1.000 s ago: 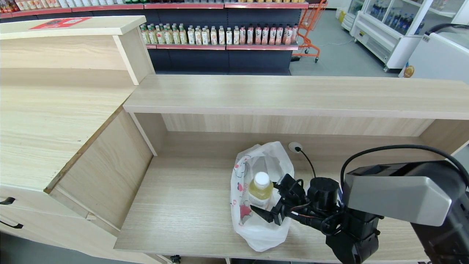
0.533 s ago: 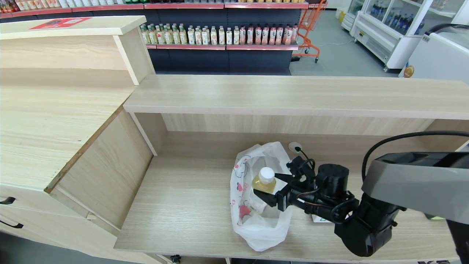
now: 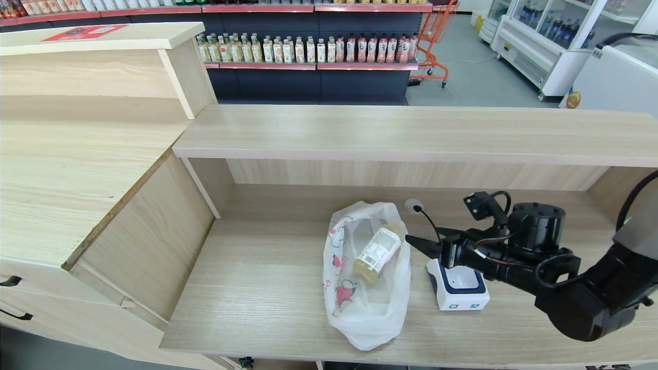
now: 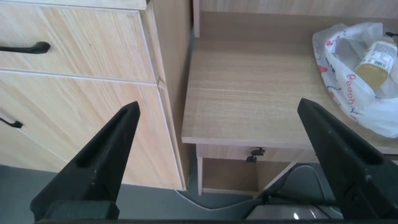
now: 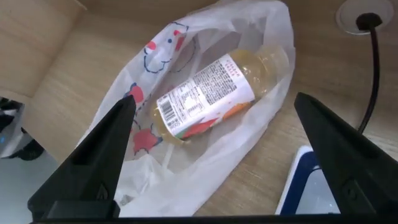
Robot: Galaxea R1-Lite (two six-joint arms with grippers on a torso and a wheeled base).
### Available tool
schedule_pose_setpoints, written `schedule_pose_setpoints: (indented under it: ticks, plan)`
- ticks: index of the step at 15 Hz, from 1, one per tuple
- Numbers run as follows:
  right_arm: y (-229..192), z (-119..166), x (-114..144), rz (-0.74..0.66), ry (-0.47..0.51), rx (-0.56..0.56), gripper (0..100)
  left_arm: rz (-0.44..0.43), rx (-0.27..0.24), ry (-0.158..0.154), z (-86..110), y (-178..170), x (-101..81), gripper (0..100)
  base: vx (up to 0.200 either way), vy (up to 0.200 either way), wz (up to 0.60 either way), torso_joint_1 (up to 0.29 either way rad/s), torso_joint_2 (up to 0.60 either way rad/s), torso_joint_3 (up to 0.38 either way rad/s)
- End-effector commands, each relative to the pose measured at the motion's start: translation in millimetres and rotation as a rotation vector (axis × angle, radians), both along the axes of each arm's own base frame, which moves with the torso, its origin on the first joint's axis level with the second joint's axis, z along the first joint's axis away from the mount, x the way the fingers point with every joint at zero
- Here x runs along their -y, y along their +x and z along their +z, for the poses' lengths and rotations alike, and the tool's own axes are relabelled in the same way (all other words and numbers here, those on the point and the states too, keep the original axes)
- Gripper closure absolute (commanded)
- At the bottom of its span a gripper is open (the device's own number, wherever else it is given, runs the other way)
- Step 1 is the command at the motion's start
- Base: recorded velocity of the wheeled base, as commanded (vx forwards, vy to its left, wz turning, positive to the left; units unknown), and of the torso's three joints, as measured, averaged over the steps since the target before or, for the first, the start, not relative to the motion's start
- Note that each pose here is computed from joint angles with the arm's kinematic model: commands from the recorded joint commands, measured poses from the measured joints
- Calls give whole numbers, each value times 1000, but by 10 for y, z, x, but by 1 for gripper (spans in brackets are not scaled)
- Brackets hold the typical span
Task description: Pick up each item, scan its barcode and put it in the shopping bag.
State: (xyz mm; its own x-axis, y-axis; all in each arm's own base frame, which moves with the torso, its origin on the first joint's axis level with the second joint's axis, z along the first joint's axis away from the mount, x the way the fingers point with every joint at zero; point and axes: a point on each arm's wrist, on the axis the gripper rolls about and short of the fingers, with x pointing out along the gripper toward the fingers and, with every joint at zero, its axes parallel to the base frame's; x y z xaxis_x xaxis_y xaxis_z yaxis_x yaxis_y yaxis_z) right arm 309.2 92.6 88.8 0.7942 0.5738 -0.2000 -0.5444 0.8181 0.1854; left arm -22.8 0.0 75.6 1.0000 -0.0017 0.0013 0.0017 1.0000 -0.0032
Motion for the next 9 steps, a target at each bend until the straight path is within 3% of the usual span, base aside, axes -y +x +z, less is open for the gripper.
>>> schedule_pose_setpoints:
  ticks: [1,4,6,7,8,9]
  plan:
    - [-137,192,76,-12,18,42,0,0,-1,0,1,1,0,0,0,0,0,0,0,0]
    - [-204,399,141,-29,46,98,0,-1,-1,-1,1,1,0,0,0,0,0,0,0,0]
    - [-406,724,459,-128,27,156,0,-1,-1,-1,1,1,0,0,0,0,0,0,0,0]
    - [-509,794,583,-166,-8,145,0,-1,-1,-1,1,1,0,0,0,0,0,0,0,0]
    - [-776,890,880,-300,-108,76,0,0,0,-1,0,0,0,0,0,0,0,0,0,0]
    - [-943,948,1004,-396,-132,15,0,-1,-1,-1,1,1,0,0,0,0,0,0,0,0]
